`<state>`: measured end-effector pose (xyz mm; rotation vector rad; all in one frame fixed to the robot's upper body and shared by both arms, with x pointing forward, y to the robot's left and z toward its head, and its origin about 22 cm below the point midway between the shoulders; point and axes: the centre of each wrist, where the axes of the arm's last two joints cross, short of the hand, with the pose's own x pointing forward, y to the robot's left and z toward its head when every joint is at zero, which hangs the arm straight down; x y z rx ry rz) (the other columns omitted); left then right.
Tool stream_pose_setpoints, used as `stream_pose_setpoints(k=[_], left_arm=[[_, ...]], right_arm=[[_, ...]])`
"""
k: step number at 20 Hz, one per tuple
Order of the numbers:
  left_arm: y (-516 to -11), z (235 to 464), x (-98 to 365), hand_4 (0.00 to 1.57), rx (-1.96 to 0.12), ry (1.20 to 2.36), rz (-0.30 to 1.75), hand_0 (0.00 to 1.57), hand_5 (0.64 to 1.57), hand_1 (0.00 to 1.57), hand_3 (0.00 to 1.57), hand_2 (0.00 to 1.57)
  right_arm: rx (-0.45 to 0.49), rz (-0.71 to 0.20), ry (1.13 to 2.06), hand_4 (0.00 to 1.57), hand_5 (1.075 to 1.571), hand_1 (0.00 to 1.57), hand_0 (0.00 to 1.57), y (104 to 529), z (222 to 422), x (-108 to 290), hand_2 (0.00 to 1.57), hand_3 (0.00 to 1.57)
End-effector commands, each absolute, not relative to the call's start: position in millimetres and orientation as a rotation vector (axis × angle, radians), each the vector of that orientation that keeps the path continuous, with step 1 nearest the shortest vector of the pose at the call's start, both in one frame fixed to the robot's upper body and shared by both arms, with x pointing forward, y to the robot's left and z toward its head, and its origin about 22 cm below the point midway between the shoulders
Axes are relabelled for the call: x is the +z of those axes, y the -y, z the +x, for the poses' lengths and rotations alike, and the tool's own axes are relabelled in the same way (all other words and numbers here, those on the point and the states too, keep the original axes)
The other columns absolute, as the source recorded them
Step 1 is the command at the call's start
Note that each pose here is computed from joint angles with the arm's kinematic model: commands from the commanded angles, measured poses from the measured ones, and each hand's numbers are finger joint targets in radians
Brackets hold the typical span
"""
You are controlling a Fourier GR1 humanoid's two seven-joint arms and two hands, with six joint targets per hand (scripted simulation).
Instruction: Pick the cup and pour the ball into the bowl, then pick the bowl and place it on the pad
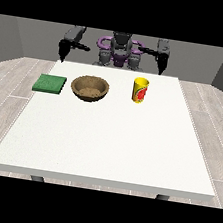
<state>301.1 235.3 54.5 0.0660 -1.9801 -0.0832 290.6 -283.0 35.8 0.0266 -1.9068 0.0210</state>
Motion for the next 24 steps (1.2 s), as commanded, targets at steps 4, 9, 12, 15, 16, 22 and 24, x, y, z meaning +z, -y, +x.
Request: stream_pose_setpoints(k=[4, 9, 12, 15, 16, 22, 24], left_arm=[[-227.5, 326.9, 28.8, 0.0, -0.079, 1.953, 0.072, 0.0, 1.259, 0.0, 0.0, 0.0], [-241.8, 338.7, 1.5, 0.0, -0.042, 1.979, 0.131, 0.0, 1.233, 0.0, 0.0, 0.0], [-233.0, 350.0, 7.9, 0.0, -0.015, 2.042, 0.181, 0.0, 1.249, 0.0, 0.0, 0.0], [-248.5, 339.3, -25.8, 0.0, 0.012, 2.03, 0.169, 0.0, 1.271, 0.0, 0.0, 0.0], [-233.9, 343.7, -28.3, 0.0, -0.02, 2.016, 0.162, 0.0, 1.271, 0.0, 0.0, 0.0], [-264.8, 342.4, -44.7, 0.0, 0.003, 2.018, 0.188, 0.0, 1.219, 0.0, 0.0, 0.0], [-259.6, 344.7, -50.2, 0.0, 0.051, 1.959, 0.121, 0.66, 1.425, 0.66, 0.29, 0.91]], right_arm=[[0.027, -0.002, 1.9, 0.0, 1.562, 0.0, 0.0, 306.6, 305.3, 25.0, 0.0, 0.0], [0.049, 0.067, 1.922, 0.0, 1.563, 0.0, 0.0, 311.4, 311.1, 33.3, 0.0, 0.0], [0.052, 0.052, 1.965, 0.0, 1.563, 0.0, 0.0, 326.9, 311.8, 30.7, 0.0, 0.0], [0.071, 0.095, 1.977, 0.0, 1.559, 0.0, 0.0, 332.4, 305.5, 31.0, 0.0, 0.0], [0.034, 0.064, 1.956, 0.0, 1.559, 0.0, 0.0, 329.0, 311.5, 26.1, 0.0, 0.0], [0.027, 0.058, 1.974, 0.0, 1.559, 0.0, 0.0, 357.0, 316.2, 46.2, 0.0, 0.0], [0.035, 0.078, 1.933, 0.0, 1.558, 0.0, 0.0, 349.8, 305.0, 23.1, 0.0, 0.0]])
